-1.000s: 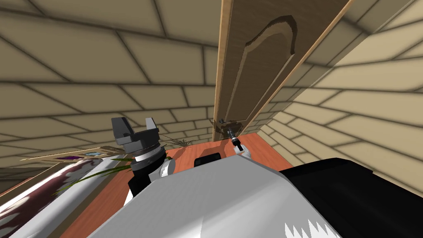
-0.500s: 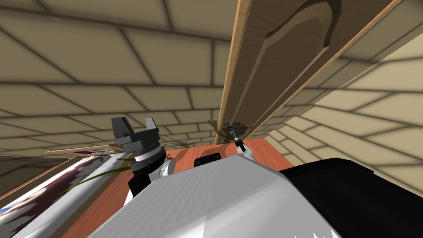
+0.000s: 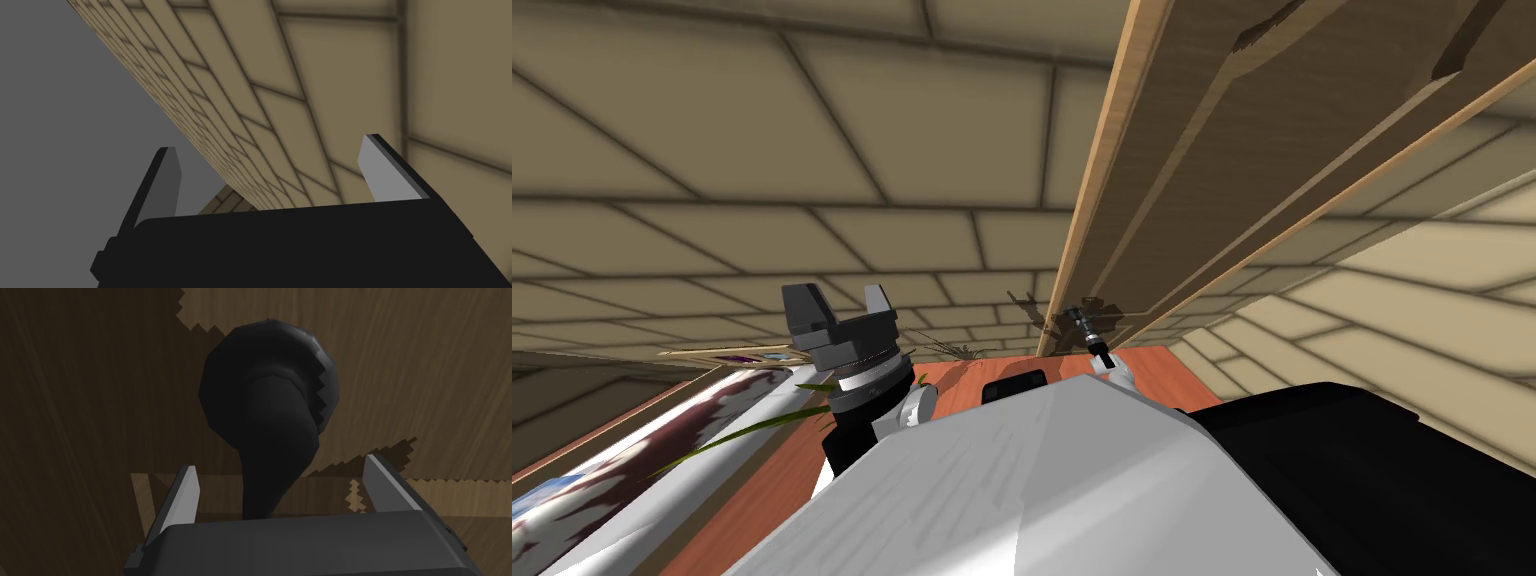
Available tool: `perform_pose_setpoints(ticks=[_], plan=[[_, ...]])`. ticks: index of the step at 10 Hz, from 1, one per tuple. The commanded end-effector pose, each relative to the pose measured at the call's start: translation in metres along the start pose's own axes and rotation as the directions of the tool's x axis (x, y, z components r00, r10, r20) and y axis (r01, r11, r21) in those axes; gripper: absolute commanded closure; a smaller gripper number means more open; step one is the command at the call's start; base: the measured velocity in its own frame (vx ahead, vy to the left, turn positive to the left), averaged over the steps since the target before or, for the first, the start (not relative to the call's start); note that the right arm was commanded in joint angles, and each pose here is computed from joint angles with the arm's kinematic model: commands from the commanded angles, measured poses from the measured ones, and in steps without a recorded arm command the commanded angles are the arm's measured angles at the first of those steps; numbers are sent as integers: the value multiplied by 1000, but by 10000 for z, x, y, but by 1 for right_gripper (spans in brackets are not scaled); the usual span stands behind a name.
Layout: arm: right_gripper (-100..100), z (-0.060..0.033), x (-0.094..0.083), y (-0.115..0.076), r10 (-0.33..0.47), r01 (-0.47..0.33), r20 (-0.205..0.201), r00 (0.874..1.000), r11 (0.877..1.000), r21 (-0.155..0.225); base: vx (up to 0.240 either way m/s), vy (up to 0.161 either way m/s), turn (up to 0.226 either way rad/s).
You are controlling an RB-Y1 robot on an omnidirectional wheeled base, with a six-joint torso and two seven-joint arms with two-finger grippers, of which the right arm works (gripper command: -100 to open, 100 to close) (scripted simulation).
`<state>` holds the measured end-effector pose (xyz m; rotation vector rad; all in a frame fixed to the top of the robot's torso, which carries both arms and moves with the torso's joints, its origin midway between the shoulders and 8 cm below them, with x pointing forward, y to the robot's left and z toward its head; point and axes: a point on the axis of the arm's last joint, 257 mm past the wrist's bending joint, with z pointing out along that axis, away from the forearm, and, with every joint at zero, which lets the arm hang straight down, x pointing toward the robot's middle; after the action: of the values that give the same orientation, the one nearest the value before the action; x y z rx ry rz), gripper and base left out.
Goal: Pull the door open
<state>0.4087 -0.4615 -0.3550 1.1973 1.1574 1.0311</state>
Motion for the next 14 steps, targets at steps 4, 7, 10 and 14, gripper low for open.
perform_pose_setpoints(ticks=[4,7,10,14], plan=[[100,0,0,0,0,0,0,1000,1000,0,3,-2,0],[100,0,0,0,0,0,0,1000,1000,0,-3,0,1],[100,-121,-31,-13,0,0,-27,1000,1000,-1,-146,-43,119],[100,-284,-59,-7,0,0,-70,998,1000,-6,-186,-45,116]])
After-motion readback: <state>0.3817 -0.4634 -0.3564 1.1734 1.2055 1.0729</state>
